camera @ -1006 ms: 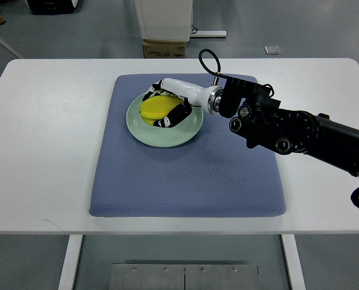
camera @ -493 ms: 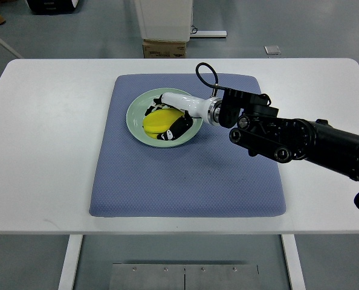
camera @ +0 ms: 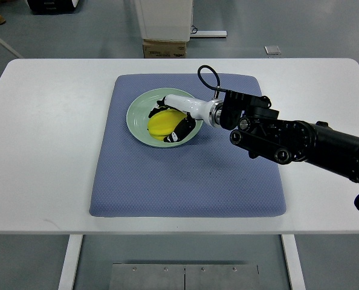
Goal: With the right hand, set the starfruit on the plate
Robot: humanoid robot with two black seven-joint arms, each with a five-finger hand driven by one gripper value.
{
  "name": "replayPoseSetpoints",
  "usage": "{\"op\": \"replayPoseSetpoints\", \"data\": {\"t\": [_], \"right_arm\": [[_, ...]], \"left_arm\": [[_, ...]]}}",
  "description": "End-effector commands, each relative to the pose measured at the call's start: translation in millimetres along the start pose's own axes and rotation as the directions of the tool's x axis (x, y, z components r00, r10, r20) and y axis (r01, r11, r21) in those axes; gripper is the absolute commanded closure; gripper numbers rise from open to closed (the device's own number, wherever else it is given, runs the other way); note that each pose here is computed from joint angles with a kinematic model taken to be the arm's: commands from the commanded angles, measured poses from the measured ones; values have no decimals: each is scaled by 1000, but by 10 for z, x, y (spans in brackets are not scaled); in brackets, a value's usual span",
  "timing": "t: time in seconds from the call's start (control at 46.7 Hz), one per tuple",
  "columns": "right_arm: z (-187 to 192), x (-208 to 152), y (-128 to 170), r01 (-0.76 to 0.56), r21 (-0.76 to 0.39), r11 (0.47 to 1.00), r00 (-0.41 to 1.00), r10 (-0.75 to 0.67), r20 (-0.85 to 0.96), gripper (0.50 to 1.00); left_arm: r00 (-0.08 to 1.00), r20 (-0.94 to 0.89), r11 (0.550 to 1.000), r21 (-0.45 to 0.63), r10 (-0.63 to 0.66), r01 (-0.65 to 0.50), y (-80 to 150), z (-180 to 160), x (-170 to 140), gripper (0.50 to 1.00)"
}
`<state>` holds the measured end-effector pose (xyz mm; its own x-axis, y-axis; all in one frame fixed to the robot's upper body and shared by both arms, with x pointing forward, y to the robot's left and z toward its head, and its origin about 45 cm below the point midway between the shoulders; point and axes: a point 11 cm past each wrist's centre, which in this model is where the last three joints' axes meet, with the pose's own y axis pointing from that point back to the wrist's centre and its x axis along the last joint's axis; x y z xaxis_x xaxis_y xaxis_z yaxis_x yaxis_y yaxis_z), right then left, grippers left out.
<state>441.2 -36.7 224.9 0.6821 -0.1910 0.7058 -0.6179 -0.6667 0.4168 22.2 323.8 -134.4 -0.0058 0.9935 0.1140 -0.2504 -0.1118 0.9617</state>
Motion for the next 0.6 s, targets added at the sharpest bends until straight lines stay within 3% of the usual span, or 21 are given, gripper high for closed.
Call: {"op": "replayPoseSetpoints", "data": {"t": [0.0,0.343,0.578], "right_arm": [[-5,6,0,-1,0,1000,1000,1,14,500],[-22,110,3,-28,0,1000,999,28,26,500],[-190,377,25,-111,50,993,982,102,156,502]], "left_arm": [[1000,0,1000,0,0,0,0,0,0,500],[1000,0,1000,0,0,0,0,0,0,500],[1000,0,1000,0,0,0,0,0,0,500]]}}
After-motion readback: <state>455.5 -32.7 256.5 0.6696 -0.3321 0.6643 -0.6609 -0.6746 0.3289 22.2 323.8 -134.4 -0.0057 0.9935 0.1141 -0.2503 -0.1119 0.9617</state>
